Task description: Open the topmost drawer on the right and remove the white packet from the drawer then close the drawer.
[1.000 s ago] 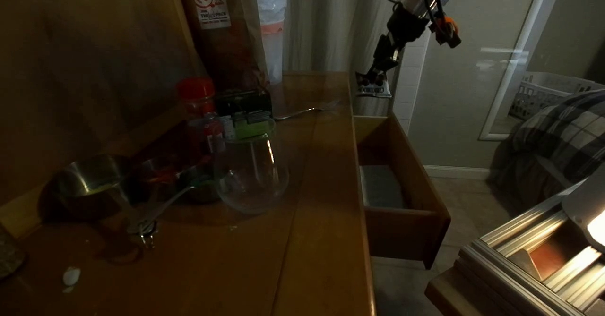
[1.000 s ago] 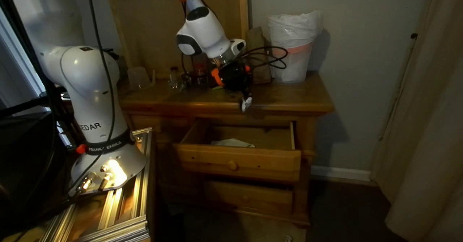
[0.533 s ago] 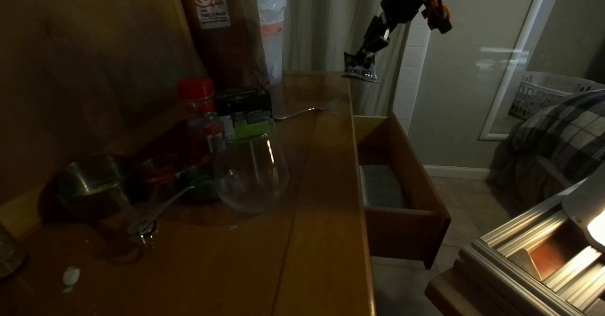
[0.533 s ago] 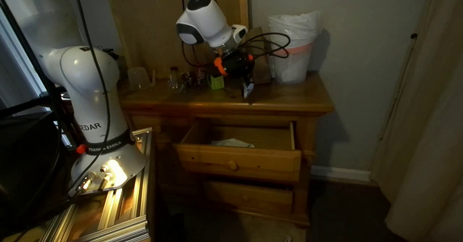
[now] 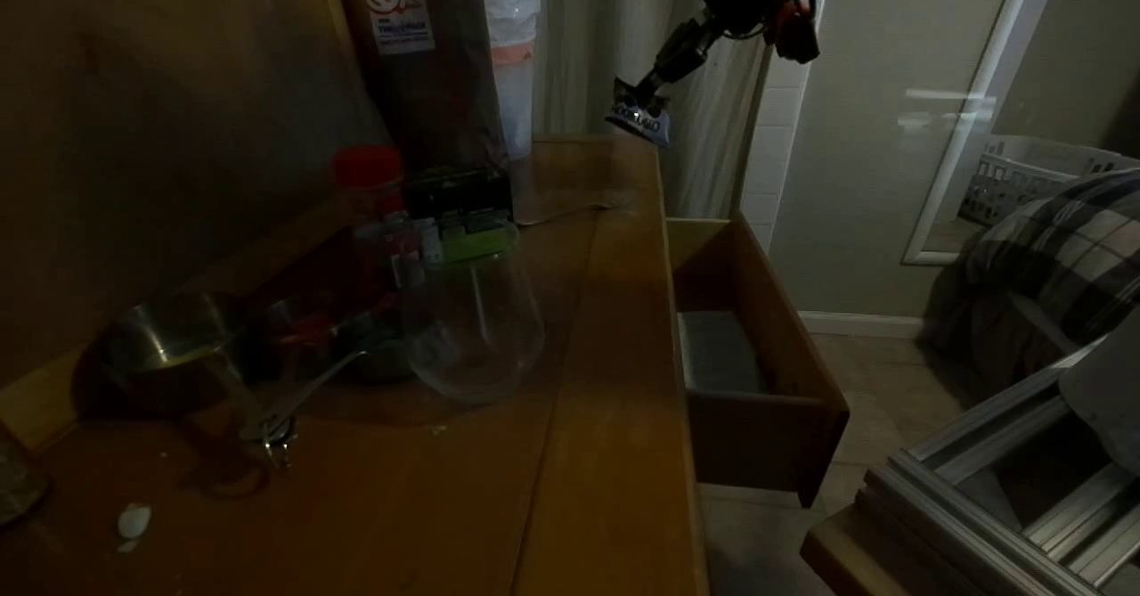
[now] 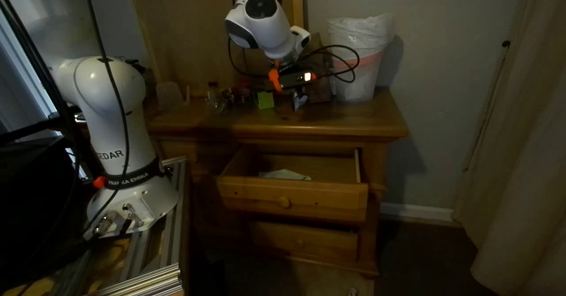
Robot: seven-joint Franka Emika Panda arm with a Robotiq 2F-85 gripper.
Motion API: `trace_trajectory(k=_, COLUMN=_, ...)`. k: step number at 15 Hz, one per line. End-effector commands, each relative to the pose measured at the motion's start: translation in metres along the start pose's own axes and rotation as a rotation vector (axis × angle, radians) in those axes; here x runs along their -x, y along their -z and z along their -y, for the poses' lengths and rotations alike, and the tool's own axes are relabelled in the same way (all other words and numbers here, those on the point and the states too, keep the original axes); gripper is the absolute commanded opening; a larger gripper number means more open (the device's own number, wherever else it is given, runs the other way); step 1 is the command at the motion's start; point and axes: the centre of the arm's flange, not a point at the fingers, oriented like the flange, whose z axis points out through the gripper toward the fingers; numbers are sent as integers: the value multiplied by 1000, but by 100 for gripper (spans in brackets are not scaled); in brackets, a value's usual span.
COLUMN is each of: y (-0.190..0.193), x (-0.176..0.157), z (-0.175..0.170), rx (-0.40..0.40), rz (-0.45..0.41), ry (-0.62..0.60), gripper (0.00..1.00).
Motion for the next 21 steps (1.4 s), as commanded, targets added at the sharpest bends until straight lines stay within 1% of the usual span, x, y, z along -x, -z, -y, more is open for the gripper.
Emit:
trace_trajectory(k=1, y=-27, x=21, z=-16, rx=-33, rz=-44, ry=-43, gripper=0)
trace_trajectory(k=3, y=-38, x=30, z=-17, rx=-51, rz=-67, ry=-67, gripper=0)
trace_trajectory(k=4, y=-42, x=33, z=-17, rx=-57, rz=-74, ry=-73, gripper=26)
trace_trajectory(k=5, y=-46, x=36, z=-17, rx=-60, rz=-84, ry=-79, gripper=27)
trace_trajectory(k=10, y=-62, x=42, z=-16, rx=-77, rz=-112, ry=-100, gripper=60)
trace_trajectory(k=11, y=-61, x=42, z=-16, rx=-69, rz=-107, ry=-101, gripper=68)
trace_trajectory(k=13, y=-49, x=46, z=-16, rx=-60, rz=-92, ry=-105, gripper=81)
trace_trajectory(k=15, y=-30, x=53, z=-15, rx=-27, rz=-51, ry=-106, gripper=95)
trace_trajectory(k=16, y=-20, x=57, z=-15, rx=-12, rz=-29, ry=-105, gripper=100)
trace_trajectory(k=18, y=-2, x=68, z=-14, rx=13, rz=19, ry=-105, gripper=100)
trace_trajectory(k=21, y=26, x=86, z=-9, rx=49, rz=113, ry=-80, gripper=100)
